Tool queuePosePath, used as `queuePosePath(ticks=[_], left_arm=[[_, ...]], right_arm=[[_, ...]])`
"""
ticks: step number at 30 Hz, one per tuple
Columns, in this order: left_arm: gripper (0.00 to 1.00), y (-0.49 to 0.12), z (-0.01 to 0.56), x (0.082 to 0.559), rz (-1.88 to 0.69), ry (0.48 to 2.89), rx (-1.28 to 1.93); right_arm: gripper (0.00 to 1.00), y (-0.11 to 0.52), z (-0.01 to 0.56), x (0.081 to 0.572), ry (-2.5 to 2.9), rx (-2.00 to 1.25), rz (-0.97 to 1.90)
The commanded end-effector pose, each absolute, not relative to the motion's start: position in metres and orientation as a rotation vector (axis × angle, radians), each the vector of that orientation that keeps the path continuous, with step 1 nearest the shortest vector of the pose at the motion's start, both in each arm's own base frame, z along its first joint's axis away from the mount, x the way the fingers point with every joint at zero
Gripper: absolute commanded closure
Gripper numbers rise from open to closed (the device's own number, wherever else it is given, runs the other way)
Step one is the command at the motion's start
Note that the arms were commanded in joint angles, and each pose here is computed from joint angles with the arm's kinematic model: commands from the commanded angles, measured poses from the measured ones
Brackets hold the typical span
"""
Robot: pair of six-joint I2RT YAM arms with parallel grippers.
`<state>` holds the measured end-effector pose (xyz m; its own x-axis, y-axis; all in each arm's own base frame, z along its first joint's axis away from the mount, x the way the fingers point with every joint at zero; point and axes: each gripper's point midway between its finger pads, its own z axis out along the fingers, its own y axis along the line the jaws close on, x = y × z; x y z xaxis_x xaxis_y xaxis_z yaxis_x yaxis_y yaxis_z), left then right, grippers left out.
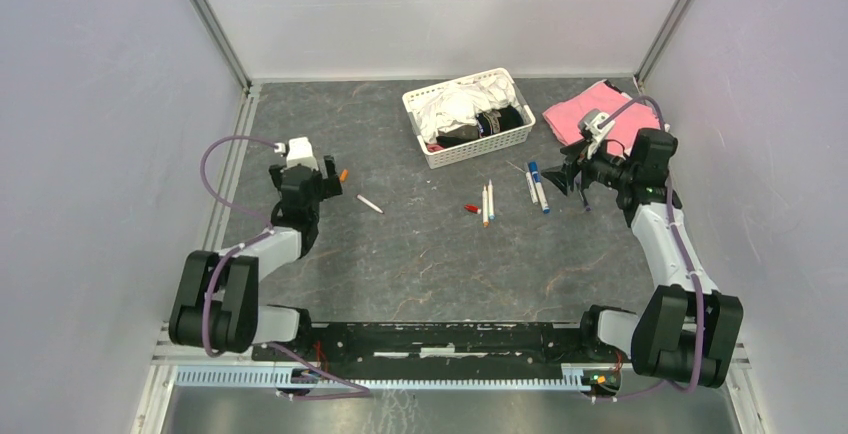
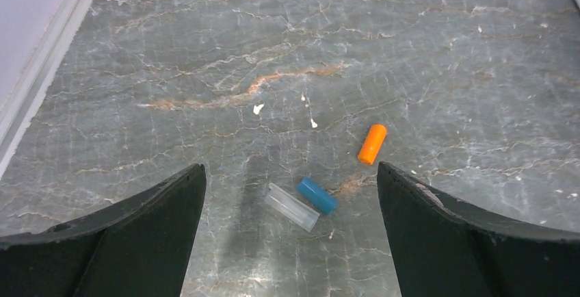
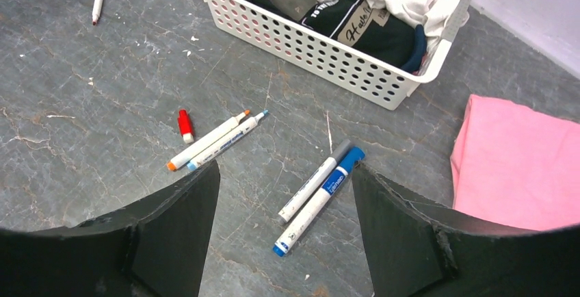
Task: Insert the pens into the pen caps
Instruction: Pick up the pen from the center of the board.
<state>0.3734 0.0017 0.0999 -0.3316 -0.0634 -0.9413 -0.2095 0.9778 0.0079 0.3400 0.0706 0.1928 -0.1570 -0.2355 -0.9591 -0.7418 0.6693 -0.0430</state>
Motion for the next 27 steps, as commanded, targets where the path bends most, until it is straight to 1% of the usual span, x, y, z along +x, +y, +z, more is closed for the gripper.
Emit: queuePosePath(ticks=[1,4,9,17,27], left_arm=[[0.00,0.000,0.116,0.389,0.142,1.740,-0.098],[0.00,-0.002,0.103,0.378,0.116,1.707,-0.085],[0.00,0.001,0.090,0.373,0.118,1.669,-0.082],[0.00,0.004,0.089,0.376,0.104,1.677,-0.075],[0.00,0.004,0.089,0.377,0.104,1.677,-0.075]], right_arm=[[0.23,0.075,0.209,0.339,1.633,-0.828,0.532],[0.23,0.075,0.209,0.339,1.630,-0.827,0.534],[0.22,0.074,0.207,0.339,1.633,-0.825,0.540],[0.21,0.073,0.205,0.340,1.645,-0.816,0.541],[0.22,0.061,0.188,0.350,1.719,-0.768,0.497]])
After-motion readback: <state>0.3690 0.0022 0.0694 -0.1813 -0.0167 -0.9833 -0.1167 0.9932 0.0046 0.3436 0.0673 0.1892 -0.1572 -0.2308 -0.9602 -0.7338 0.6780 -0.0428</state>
